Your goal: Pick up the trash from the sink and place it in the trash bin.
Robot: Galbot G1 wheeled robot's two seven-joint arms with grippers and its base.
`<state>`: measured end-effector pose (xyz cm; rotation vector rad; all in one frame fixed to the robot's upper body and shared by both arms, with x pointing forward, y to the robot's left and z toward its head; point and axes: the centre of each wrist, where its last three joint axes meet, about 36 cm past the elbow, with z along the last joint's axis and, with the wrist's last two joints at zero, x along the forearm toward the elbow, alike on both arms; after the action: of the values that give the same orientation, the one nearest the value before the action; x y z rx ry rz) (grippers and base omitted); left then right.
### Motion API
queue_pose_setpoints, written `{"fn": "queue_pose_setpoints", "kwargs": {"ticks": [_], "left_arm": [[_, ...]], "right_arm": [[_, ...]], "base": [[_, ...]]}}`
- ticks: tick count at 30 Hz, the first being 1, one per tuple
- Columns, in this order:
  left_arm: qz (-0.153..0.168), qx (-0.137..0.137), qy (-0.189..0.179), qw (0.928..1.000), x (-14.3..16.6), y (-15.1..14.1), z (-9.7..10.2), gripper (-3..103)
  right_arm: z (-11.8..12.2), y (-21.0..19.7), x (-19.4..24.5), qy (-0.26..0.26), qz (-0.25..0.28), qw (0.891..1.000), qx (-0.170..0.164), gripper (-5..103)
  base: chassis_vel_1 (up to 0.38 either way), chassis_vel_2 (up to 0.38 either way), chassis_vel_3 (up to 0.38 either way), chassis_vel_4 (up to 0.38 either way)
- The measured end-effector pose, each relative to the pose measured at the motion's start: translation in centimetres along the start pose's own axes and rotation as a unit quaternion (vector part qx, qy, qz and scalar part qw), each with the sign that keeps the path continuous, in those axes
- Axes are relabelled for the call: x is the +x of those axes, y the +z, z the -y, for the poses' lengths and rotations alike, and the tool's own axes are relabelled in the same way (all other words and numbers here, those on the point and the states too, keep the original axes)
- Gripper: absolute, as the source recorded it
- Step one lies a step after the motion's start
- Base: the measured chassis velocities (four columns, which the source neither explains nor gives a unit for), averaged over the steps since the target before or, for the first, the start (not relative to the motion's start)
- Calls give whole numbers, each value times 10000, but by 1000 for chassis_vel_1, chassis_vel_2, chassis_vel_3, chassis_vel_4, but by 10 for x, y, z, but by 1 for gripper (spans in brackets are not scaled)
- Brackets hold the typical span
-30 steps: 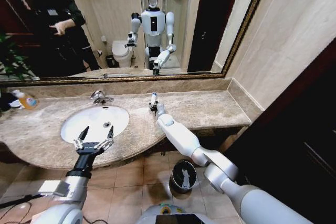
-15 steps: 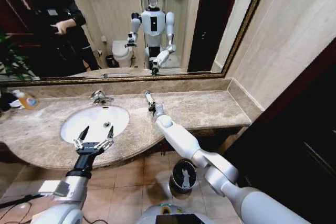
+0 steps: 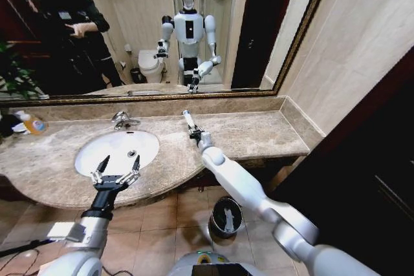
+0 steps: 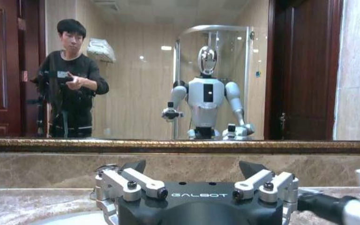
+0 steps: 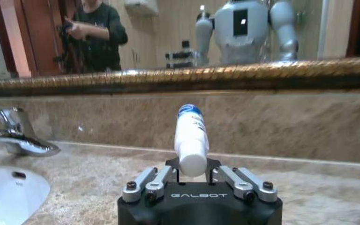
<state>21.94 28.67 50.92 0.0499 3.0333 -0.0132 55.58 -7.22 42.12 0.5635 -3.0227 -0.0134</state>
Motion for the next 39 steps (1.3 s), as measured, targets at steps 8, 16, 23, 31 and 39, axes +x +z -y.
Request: {"fn": "queue_pose_setpoints", "kwargs": {"ticks": [8,16,23,31,39], "left_arm": [[0,1,2,10000,0,0,0,100],[0,0,1,10000,0,0,0,100],[0,0,0,10000,0,0,0,100],[0,1,1,10000,0,0,0,100],[0,0,0,10000,0,0,0,100]], "right_arm": [[34,15,69,-216,216,9995,-26,24],[60,35,157,-280,254,9991,-207,24],[61,35,200,-299,425,9979,-397,24],[59,68,271,-51,292,9986,-444,24],[51,114,281,-109,64,9996,-257,24]], "base": [[0,0,0,0],[0,0,0,0],[0,0,0,0],[0,0,0,0],[0,0,0,0]]}}
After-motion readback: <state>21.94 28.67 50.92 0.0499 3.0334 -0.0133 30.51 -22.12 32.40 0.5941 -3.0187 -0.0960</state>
